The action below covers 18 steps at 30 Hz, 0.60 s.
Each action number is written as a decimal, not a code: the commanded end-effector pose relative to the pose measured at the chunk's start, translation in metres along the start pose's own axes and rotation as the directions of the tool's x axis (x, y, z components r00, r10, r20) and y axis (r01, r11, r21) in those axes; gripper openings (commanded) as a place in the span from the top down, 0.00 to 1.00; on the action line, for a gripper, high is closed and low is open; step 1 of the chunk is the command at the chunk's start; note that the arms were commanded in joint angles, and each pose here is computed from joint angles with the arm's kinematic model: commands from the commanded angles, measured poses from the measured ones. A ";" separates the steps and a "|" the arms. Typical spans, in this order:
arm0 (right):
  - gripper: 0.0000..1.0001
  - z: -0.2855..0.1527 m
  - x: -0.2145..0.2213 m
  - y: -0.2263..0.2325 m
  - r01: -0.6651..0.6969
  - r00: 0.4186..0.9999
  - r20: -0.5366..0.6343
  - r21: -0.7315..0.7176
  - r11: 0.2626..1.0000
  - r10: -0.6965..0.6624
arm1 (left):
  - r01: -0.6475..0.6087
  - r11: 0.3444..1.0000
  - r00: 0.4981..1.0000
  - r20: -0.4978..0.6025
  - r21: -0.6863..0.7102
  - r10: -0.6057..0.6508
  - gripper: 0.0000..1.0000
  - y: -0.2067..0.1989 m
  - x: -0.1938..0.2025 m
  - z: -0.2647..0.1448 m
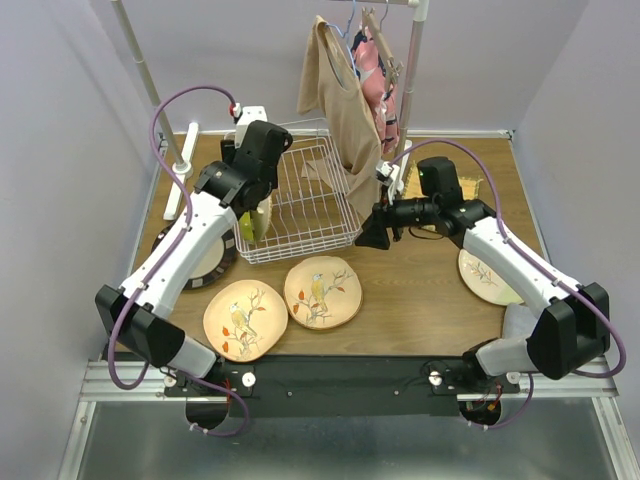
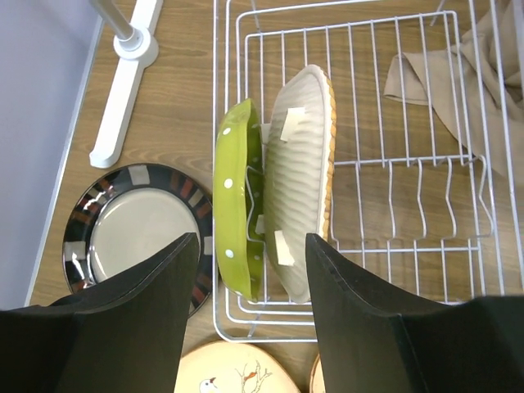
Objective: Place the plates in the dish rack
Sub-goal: Grab a plate with the right arm
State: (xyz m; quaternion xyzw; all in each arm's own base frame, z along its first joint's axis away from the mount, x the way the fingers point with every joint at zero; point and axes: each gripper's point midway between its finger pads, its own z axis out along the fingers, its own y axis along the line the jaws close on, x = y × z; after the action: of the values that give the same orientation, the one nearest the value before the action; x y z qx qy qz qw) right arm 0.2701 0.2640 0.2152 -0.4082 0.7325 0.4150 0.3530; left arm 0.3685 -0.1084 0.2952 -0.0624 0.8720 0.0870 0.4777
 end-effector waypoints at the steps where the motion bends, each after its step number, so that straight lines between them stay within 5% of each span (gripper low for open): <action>1: 0.33 -0.003 0.008 0.003 0.002 1.000 -0.019 -0.033 0.999 -0.003 | -0.007 0.991 0.997 0.073 0.132 -0.002 0.36 -0.013 -0.018 -0.011; 11: 0.33 -0.003 0.012 -0.006 -0.008 1.000 -0.029 -0.008 1.000 0.007 | -0.029 0.923 0.996 0.084 0.385 -0.003 0.43 -0.077 -0.039 -0.003; 18: 0.33 -0.013 0.008 -0.018 -0.023 1.000 -0.011 0.033 0.999 0.023 | -0.031 0.916 0.999 0.020 0.400 0.025 0.53 -0.108 -0.029 0.038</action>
State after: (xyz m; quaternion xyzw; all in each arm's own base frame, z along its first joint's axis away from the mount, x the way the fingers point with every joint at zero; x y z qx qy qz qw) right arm 0.2772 0.2523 0.2082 -0.4039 0.7402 0.4074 0.3507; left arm 0.4158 -0.1858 0.3040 0.0319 0.8641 -0.0589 0.4988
